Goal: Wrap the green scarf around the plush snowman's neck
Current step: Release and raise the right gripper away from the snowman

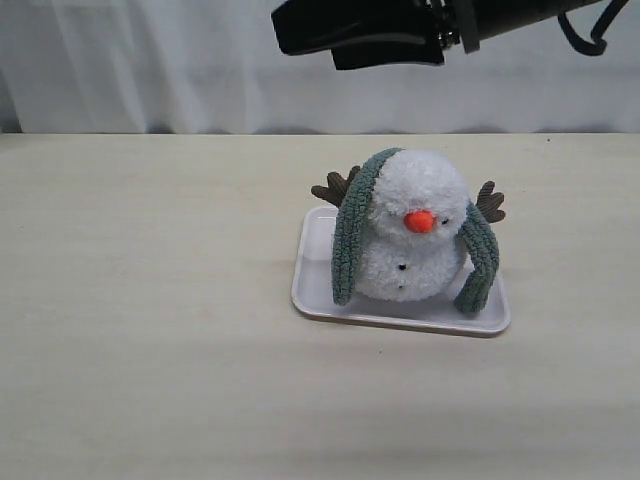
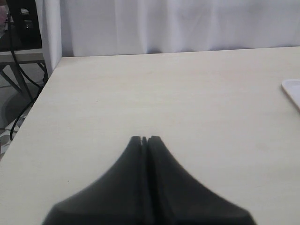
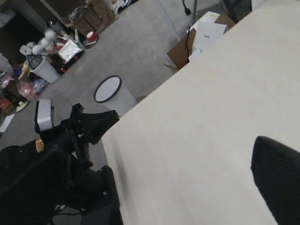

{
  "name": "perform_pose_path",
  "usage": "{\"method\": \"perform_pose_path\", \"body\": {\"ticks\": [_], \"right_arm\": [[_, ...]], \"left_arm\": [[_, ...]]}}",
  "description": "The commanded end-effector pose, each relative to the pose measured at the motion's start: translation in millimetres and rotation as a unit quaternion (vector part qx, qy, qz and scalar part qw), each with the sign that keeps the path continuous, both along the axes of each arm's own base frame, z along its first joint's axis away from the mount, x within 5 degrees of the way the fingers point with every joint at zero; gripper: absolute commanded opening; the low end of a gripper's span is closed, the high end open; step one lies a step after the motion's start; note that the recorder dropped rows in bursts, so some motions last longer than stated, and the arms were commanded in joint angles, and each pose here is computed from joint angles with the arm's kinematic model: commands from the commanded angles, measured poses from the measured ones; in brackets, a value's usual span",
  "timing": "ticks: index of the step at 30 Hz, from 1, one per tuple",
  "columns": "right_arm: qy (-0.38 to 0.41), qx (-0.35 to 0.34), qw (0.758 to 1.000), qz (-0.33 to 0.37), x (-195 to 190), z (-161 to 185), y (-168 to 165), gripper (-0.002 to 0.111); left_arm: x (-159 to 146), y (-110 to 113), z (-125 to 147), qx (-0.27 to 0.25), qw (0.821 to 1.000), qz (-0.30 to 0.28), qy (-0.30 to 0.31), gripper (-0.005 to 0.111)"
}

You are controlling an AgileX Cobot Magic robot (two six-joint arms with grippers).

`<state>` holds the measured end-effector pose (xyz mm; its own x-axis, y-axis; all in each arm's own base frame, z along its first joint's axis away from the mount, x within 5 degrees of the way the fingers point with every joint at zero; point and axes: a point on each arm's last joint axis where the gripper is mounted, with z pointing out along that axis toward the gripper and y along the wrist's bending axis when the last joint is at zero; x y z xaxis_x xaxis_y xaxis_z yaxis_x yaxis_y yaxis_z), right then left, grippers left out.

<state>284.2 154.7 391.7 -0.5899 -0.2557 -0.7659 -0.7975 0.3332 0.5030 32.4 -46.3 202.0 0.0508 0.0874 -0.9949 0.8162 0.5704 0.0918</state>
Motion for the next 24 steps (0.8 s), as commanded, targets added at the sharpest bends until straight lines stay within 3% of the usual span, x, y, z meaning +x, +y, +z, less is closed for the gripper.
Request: {"method": "perform_pose_path", "body": {"ticks": [1,10,18,22,24], "right_arm": [[0.002,0.022,1.0,0.006,-3,7,1,0.109],[-0.005,-0.006,1.0,0.006,-3,2,-1,0.109],[0.021,0.023,0.999,-0.001,-3,6,1,0.109],[0.037,-0.02,0.999,-0.016,-2,-1,-2,0.109],[0.029,-0.046,0.998,-0.02,-1,-5,-4,0.103]], "left_arm": [[0,0,2,-0.017,1.0,-0.001,-0.004,0.0],[0,0,2,-0.017,1.0,-0.001,-0.004,0.0],[0,0,2,-0.017,1.0,-0.001,-0.004,0.0],[0,0,2,-0.017,1.0,-0.001,-0.004,0.0],[0,0,2,-0.017,1.0,-0.001,-0.004,0.0]]}}
